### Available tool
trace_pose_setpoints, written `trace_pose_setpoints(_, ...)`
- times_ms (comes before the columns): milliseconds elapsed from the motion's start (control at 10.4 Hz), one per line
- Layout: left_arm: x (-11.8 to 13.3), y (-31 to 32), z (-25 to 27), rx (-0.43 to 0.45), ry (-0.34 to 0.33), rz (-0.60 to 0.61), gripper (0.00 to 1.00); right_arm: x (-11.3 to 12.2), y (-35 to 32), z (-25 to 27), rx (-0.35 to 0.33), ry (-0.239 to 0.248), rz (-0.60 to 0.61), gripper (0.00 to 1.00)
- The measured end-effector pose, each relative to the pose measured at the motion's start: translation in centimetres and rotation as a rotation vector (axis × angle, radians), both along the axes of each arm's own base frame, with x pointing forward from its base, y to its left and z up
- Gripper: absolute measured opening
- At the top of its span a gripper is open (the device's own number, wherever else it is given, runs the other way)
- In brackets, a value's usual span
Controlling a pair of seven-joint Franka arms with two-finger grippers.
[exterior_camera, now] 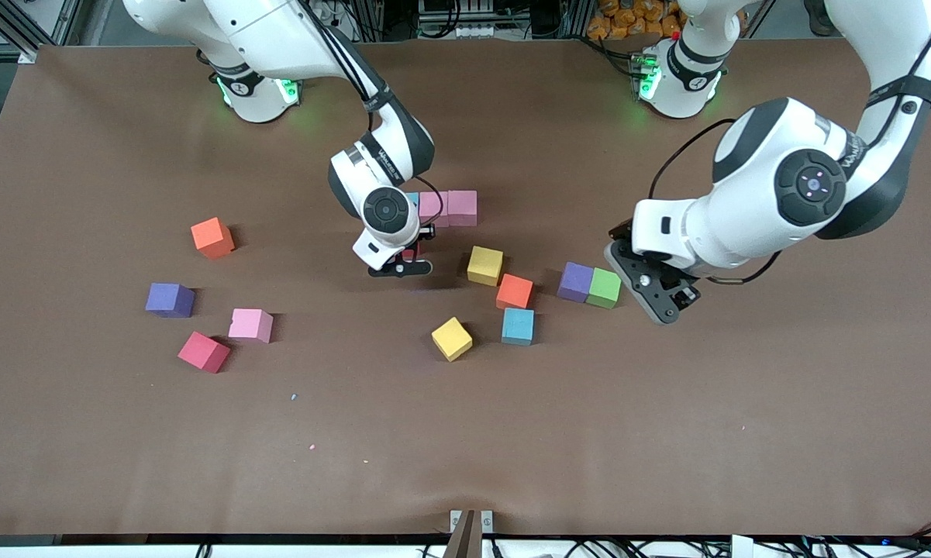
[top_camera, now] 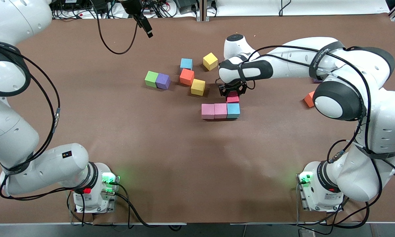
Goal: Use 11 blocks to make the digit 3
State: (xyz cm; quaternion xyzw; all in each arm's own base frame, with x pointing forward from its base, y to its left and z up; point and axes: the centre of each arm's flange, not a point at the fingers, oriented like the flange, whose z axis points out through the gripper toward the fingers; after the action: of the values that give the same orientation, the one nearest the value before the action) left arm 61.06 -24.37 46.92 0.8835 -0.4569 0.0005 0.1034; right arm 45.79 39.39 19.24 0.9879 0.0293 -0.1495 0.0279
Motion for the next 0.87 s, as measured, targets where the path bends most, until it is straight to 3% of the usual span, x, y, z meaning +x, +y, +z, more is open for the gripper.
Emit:
trace_pose_setpoints(289,-0.1,-0.2,0.0,-0.003,0.005,0.017,1.00,0.0,0.0,0.0,0.000,0.001,-0.001,0.60)
trace_pose_setpoints(868,-2.1,-7.4,-1.5,-0.055,-0.002,0.014,1.00,0.0,-0.1,0.0,0.000,0.003,-0.003,0.60)
